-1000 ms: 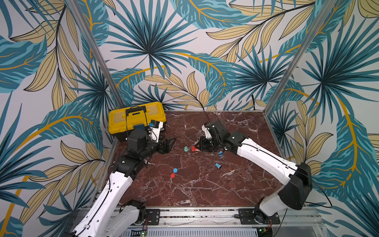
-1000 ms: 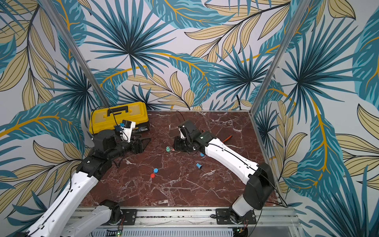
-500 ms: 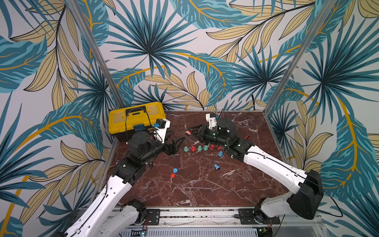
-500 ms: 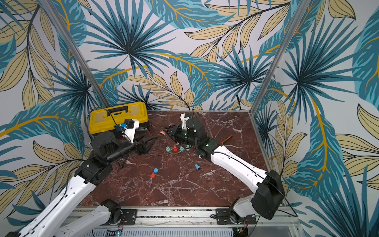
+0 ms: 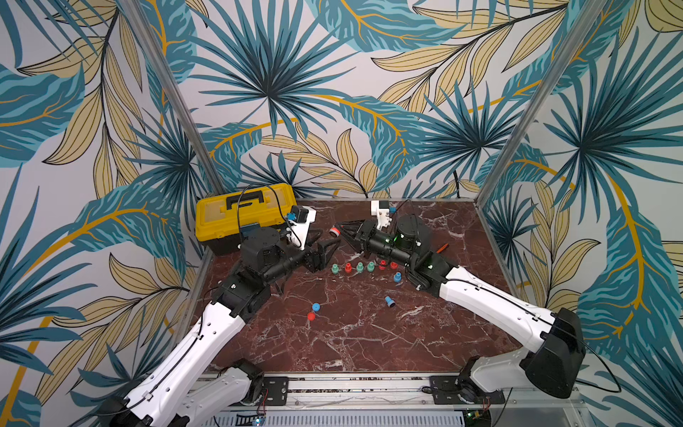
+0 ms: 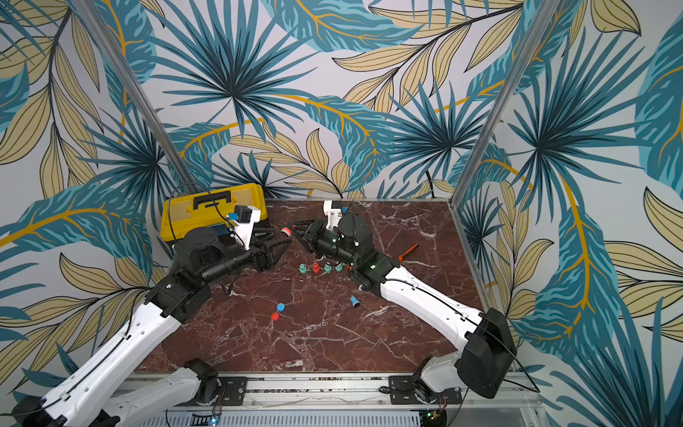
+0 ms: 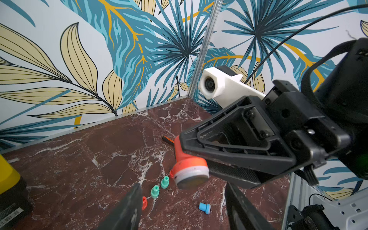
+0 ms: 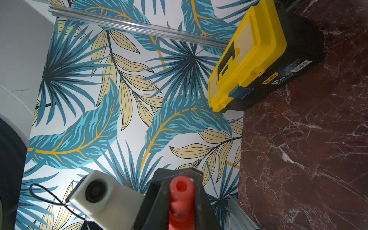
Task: Close the stamp cap
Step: Pick up the stamp from the center of the board.
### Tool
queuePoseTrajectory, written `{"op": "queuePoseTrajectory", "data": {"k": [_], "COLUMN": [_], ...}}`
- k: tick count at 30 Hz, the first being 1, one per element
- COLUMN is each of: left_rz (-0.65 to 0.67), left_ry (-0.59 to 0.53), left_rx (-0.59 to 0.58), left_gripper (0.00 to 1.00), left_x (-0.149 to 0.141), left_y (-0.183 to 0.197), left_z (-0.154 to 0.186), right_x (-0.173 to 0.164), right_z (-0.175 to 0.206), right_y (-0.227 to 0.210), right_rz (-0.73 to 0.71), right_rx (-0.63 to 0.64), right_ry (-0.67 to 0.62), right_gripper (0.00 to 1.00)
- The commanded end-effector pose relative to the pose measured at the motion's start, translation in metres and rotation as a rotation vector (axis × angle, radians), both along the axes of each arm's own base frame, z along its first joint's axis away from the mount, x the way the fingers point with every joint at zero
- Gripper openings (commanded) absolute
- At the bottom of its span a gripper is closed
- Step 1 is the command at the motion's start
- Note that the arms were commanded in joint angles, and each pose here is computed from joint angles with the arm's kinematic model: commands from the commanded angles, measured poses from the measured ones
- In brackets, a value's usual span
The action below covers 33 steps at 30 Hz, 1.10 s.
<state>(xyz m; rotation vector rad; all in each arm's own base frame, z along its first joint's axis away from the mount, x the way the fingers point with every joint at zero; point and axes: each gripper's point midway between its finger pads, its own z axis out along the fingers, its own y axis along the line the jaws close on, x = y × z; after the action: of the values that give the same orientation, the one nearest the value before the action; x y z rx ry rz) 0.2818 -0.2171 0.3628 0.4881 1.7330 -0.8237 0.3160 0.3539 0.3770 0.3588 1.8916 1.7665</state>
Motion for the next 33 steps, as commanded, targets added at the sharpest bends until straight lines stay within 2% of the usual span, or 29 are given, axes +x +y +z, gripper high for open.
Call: {"op": "queuePoseTrajectory", "data": {"k": [1,16,22,33], "left_rz": [-0.017,-0.003,0.000,-0.007], "left_ry": [-0.045,-0.054,-0.057,-0.047], "left_rx": [-0.020,-0.012,-0.012,-0.004], "left_gripper": [0.62,0.44,0.43,0.23], "left_x": [0.000,0.008,0.009,0.009], "left_y": [-0.005,-0.007,-0.007,-0.009], "left_z": [0.019,0.023,0.023,0.018], "right_x": [-0.004,-0.006,-0.004,-0.007], "right_z": [0.000,-0.017,-0.022,-0.014], "right_y": [0.007,0.013,0.015,0.015], "right_rz": [0.032,0.061,0.062,0.078], "right_rx": [0.027,-0.004,-0.011,-0.013], "right_ry": [-0.008,0.012,0.015,-0.025], "right_gripper": [0.05,0.05,0.05,0.06]}}
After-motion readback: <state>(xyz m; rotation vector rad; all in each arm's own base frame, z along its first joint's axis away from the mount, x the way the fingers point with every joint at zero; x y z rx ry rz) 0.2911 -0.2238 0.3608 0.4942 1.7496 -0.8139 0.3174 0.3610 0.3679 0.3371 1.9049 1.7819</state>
